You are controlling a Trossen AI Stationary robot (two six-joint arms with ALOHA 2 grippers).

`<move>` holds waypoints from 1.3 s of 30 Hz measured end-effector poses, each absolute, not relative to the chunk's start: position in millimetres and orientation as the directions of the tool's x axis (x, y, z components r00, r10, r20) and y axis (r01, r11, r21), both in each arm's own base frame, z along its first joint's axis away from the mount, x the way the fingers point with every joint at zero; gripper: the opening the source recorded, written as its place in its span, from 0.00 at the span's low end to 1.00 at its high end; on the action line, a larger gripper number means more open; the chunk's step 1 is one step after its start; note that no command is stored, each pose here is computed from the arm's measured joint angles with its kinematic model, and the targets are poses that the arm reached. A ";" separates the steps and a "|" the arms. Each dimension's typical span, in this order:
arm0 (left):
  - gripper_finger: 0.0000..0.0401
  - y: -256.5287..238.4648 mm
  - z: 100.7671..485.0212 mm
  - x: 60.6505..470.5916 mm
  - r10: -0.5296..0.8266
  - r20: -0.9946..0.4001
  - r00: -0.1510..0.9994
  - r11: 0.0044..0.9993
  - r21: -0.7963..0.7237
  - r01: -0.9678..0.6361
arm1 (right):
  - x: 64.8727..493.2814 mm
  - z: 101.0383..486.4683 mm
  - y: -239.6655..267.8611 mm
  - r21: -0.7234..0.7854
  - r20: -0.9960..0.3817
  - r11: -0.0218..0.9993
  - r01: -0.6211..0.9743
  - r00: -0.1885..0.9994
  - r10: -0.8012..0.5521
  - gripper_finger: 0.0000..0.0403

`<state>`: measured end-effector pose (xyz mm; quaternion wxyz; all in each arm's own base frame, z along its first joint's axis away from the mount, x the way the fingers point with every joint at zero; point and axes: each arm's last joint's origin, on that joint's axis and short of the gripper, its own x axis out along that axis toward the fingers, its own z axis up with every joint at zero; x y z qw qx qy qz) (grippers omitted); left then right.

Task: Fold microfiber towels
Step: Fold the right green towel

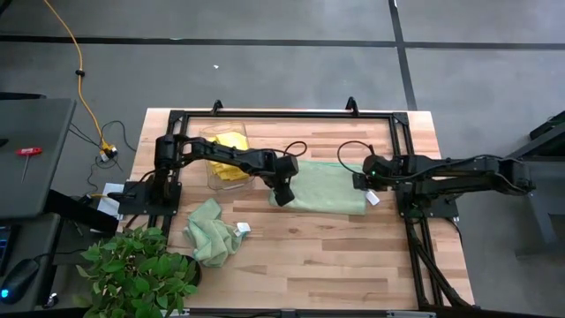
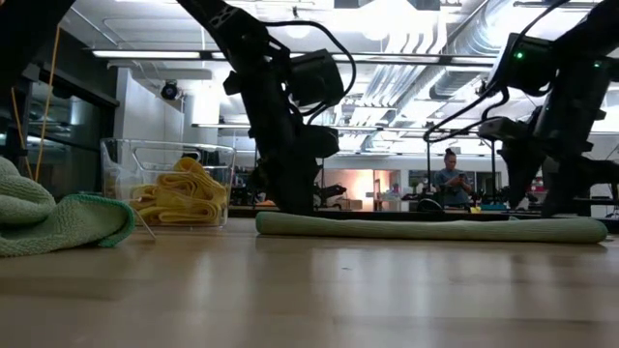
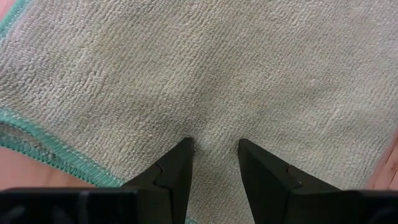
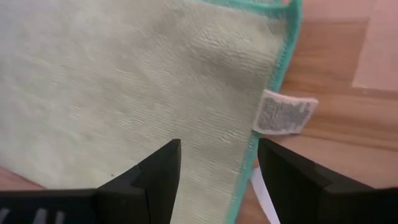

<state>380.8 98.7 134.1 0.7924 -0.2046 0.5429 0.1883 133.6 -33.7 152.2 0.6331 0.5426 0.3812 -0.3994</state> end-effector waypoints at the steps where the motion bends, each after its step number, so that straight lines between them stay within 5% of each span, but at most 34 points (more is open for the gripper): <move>1: 0.30 98.8 134.2 380.8 0.075 -0.938 0.340 0.845 -0.121 -0.520 | 134.3 152.5 -34.1 0.388 -0.913 0.091 0.917 0.396 -0.100 0.51; 25: 0.30 119.1 158.2 366.4 0.096 -0.932 0.350 0.899 -0.070 -0.433 | 140.0 155.6 -36.9 0.443 -0.881 0.062 0.895 0.447 -0.159 0.51; 39: 0.30 125.8 176.5 324.2 0.025 -0.995 0.095 0.952 -0.005 -0.308 | 140.5 155.9 -37.0 0.451 -0.877 0.047 0.891 0.452 -0.160 0.51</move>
